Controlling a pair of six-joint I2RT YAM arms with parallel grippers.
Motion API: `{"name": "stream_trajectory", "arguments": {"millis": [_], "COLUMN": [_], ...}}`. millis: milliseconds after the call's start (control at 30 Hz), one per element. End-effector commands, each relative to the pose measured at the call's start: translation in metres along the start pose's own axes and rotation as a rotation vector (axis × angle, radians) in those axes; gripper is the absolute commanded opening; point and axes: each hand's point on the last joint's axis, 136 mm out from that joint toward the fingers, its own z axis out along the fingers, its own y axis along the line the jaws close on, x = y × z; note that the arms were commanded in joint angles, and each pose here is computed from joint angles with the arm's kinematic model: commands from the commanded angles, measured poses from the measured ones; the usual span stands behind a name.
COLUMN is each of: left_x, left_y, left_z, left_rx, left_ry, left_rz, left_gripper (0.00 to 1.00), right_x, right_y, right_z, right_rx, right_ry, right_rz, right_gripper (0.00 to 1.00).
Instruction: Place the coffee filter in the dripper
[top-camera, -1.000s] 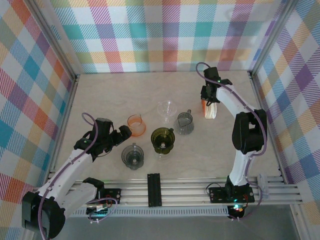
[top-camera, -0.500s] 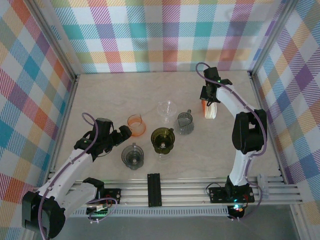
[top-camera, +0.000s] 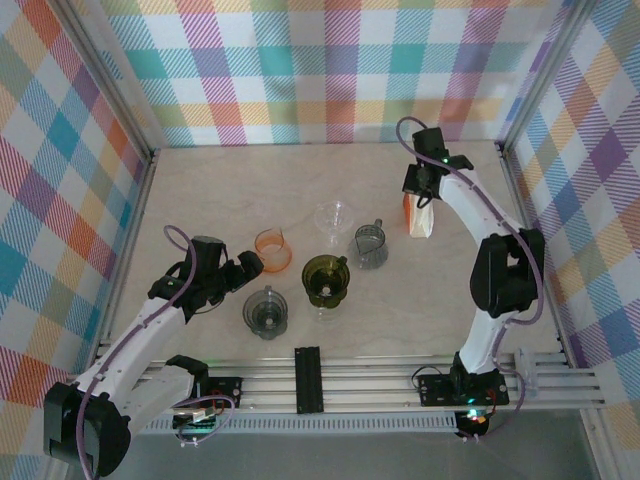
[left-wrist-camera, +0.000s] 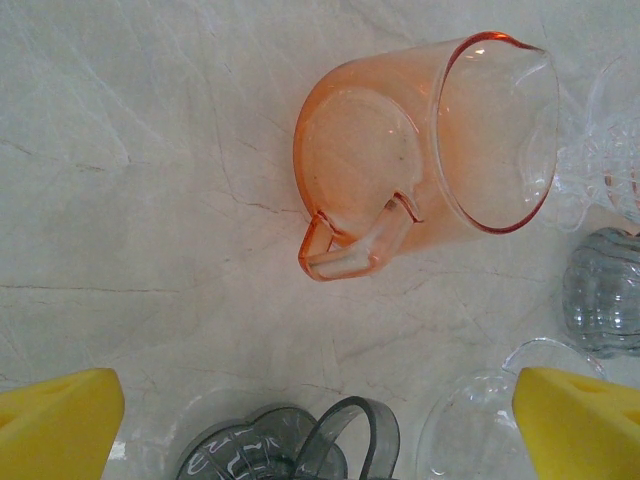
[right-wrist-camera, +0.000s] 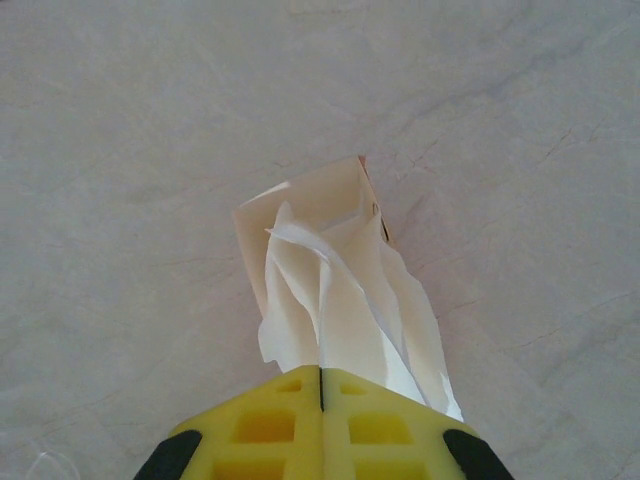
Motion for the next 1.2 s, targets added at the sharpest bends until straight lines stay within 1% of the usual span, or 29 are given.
{"name": "stream_trajectory", "arguments": {"millis": [0, 267, 400, 533, 667, 833, 933, 1000, 1067, 1100, 1167], "left_x": [0.001, 0.001, 0.002, -0.003, -0.01, -0.018, -0.019, -0.017, -0.012, -0.009, -0.003], "left_y": [0.003, 0.001, -0.004, -0.007, -0.015, -0.024, -0.031, -0.042, -0.058, -0.061, -0.06], "left_z": [0.002, 0.004, 0.006, 0.004, -0.005, -0.023, -0.033, -0.039, -0.041, -0.041, -0.04], "left_rx": [-0.002, 0.002, 0.008, 0.006, 0.015, 0.04, 0.065, 0.127, 0.212, 0.226, 0.209], "left_ry": [0.0, 0.01, 0.036, 0.027, 0.01, -0.021, -0.026, -0.015, 0.015, 0.034, 0.082], "left_rz": [0.004, 0.004, 0.006, 0.007, 0.009, 0.026, 0.042, 0.058, 0.08, 0.087, 0.094], "left_gripper": [1.0, 1.0, 1.0, 1.0, 1.0, 1.0, 1.0, 1.0, 1.0, 1.0, 1.0], "right_x": [-0.001, -0.001, 0.001, 0.005, 0.017, 0.041, 0.067, 0.092, 0.118, 0.128, 0.154], "right_y": [0.005, -0.002, -0.002, -0.004, -0.002, 0.014, 0.033, 0.052, 0.066, 0.071, 0.083], "right_z": [-0.016, -0.05, -0.076, -0.105, -0.135, -0.188, -0.222, -0.245, -0.26, -0.267, -0.283], "right_rx": [-0.028, -0.049, -0.098, -0.137, -0.225, -0.423, -0.606, -0.75, -0.811, -0.826, -0.856], "right_ry": [-0.013, -0.054, -0.086, -0.124, -0.133, -0.116, -0.052, 0.047, 0.156, 0.198, 0.297], "right_rz": [-0.025, -0.018, -0.013, -0.012, -0.003, -0.048, -0.094, -0.142, -0.205, -0.244, -0.328], "right_gripper": [0.0, 0.0, 0.0, 0.0, 0.0, 0.0, 0.0, 0.0, 0.0, 0.0, 0.0]}}
